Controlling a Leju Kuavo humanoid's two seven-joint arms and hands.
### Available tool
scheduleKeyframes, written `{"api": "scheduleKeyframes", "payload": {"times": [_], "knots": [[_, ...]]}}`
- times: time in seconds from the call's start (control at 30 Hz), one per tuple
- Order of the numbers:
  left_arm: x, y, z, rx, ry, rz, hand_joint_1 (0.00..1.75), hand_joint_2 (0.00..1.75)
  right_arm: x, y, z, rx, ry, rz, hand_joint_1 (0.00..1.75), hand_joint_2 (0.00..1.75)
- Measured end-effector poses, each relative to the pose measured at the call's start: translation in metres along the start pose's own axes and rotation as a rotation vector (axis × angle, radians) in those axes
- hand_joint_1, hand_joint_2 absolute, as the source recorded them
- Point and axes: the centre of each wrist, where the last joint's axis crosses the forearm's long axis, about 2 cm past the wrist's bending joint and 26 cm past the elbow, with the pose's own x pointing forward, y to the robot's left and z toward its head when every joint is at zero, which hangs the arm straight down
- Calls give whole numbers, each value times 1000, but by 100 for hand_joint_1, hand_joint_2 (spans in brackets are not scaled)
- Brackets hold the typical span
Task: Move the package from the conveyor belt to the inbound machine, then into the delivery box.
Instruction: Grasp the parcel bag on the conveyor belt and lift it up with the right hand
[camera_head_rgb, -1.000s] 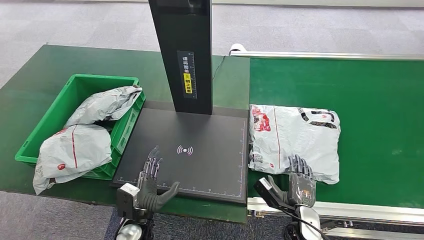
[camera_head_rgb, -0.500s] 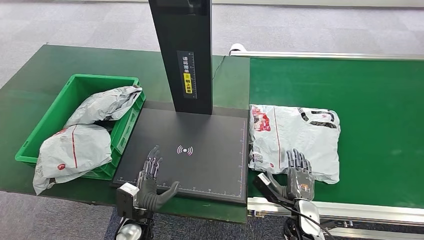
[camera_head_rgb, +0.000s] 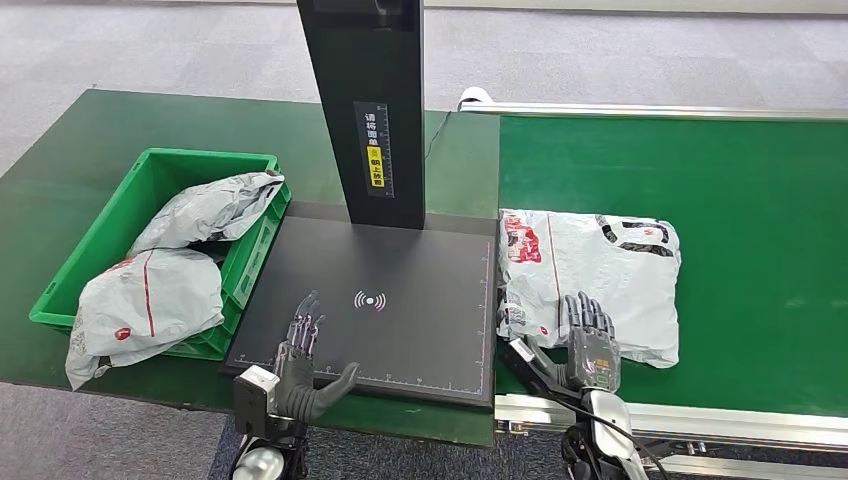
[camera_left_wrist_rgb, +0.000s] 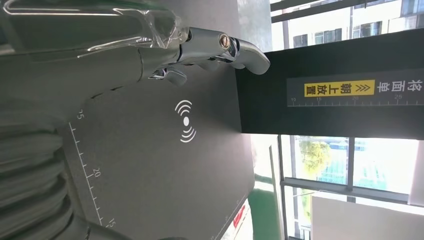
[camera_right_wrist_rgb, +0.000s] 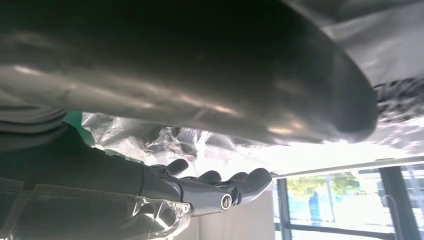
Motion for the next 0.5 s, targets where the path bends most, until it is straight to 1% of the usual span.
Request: {"api": "scheduleKeyframes", "payload": {"times": [0.23,0.43,0.5], "knots": [[0,1,0,2,1,-4,0,175,3,4,3,22,-18,1,0,0],[0,2,1,2,1,-8,0,175,5,5,2,57,-7,8,0,0],[0,3,1,3,1,-9,0,175,5,6,3,67,0,7,0,87]]}}
